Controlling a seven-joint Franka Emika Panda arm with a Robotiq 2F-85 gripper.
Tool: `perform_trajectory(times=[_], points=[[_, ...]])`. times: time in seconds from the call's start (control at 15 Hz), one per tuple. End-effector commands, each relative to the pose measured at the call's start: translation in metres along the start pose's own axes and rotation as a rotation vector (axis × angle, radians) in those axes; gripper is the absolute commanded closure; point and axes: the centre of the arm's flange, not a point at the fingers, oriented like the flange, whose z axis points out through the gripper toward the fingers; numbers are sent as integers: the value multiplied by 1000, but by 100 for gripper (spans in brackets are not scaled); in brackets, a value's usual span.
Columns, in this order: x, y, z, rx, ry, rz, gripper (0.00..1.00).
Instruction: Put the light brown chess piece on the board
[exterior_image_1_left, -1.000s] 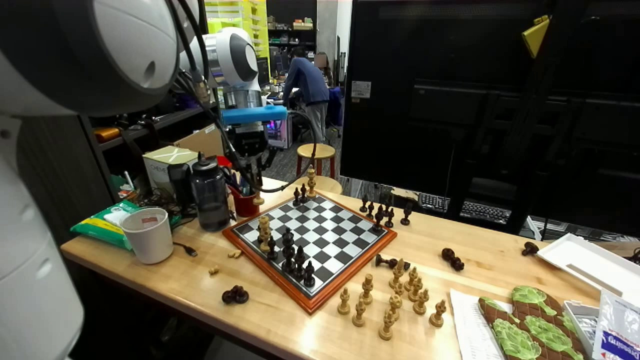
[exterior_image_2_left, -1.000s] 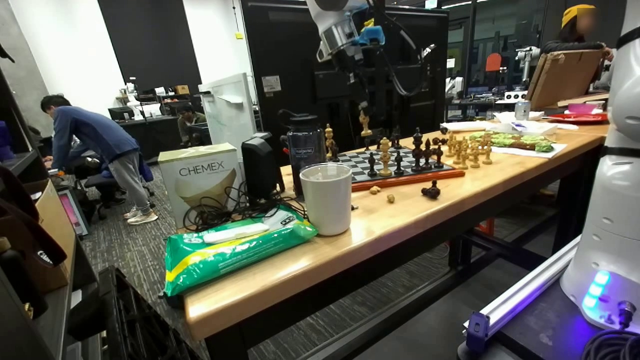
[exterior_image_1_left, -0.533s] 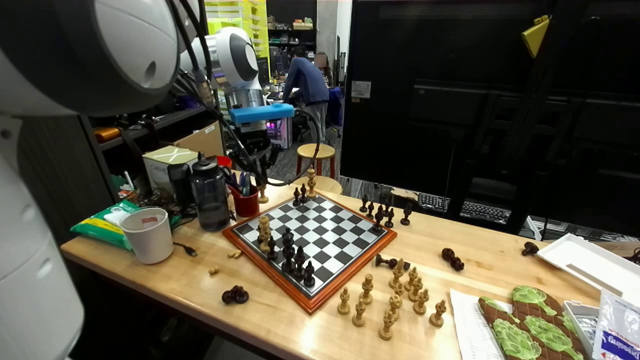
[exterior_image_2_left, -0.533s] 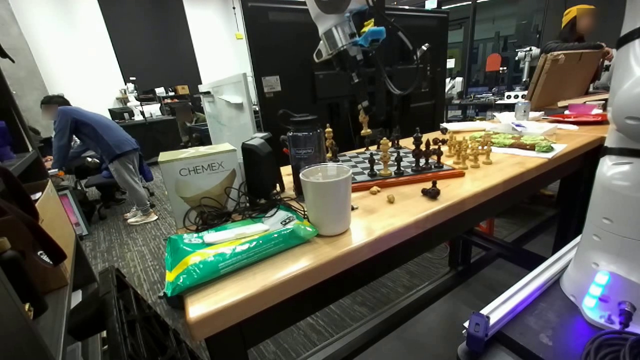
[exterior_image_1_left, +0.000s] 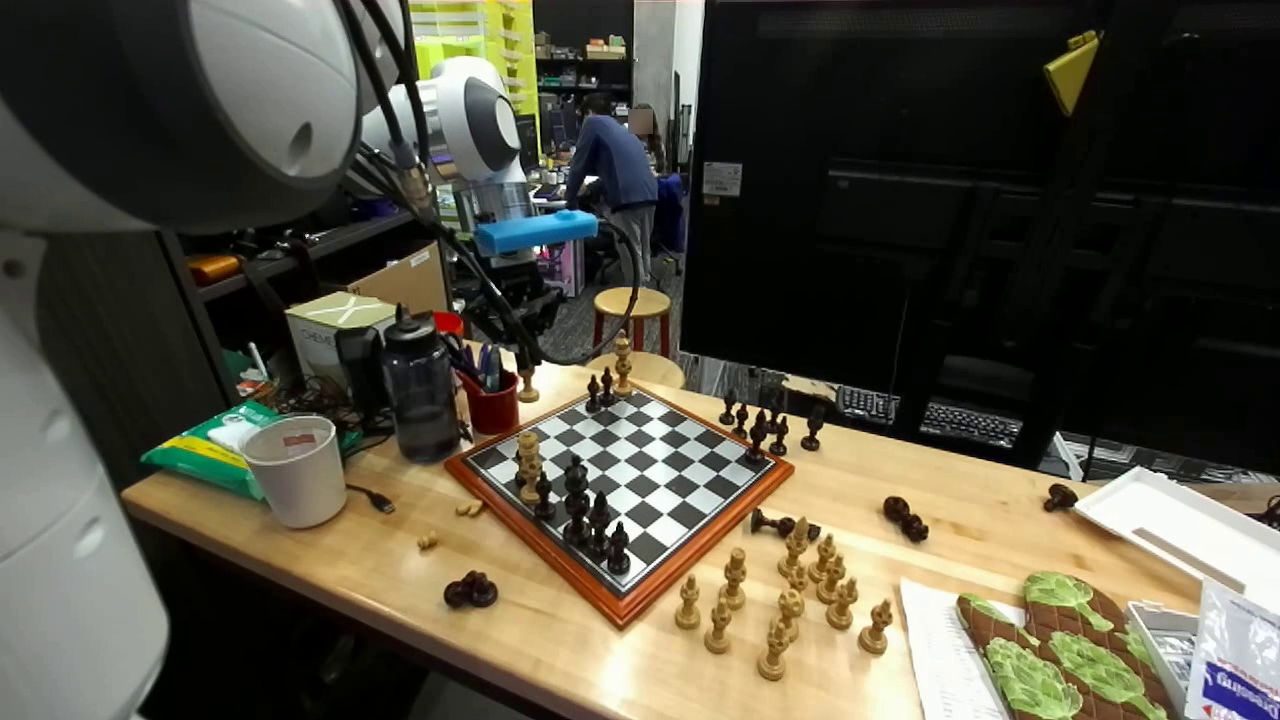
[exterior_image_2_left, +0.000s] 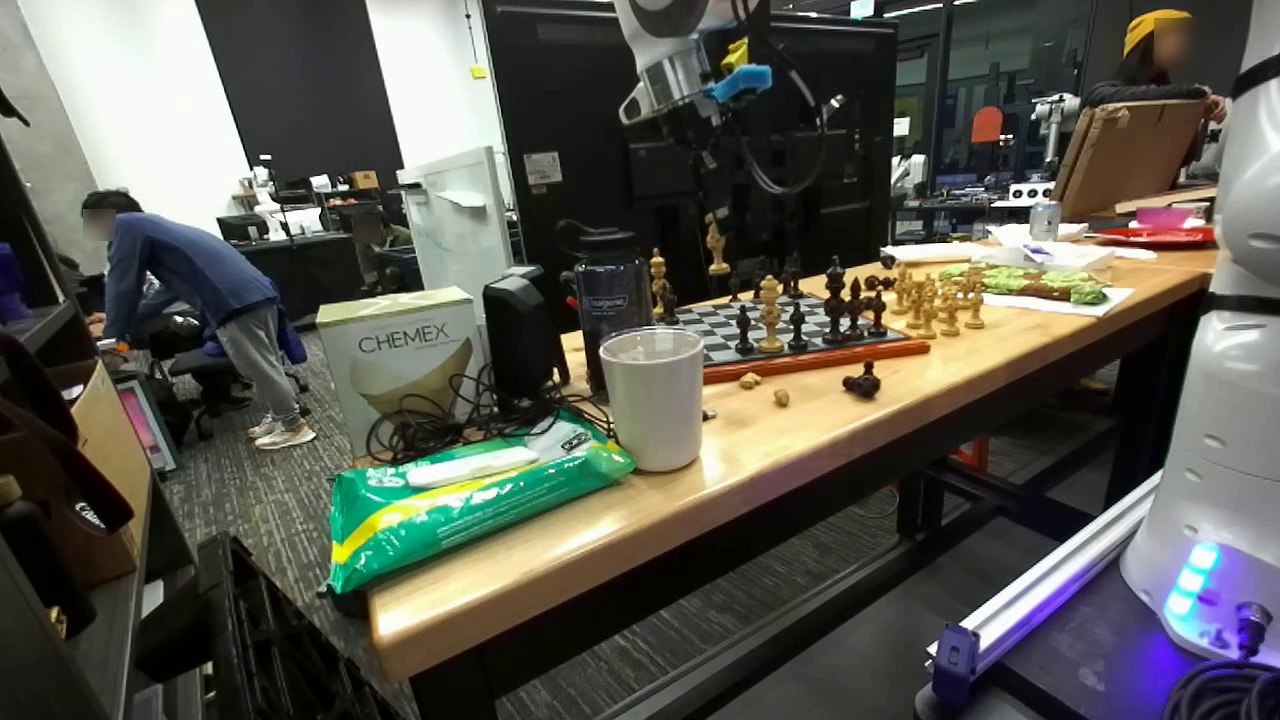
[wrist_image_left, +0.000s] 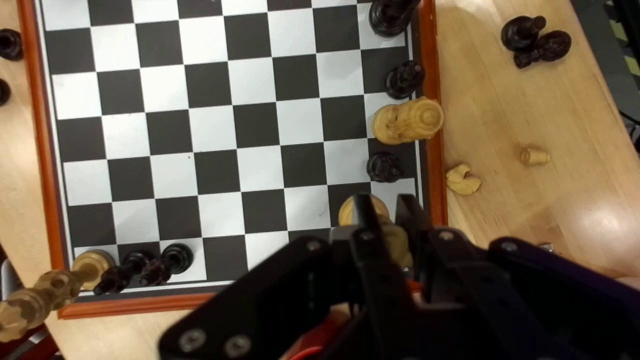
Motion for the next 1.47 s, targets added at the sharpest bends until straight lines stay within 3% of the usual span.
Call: perform_trajectory(times=[0.0, 0.47, 1.4], points=[[-8, -5, 2, -15, 34, -56, 96], [-1, -12, 3, -28, 63, -95, 96], [11, -21, 26, 31, 92, -101, 96]])
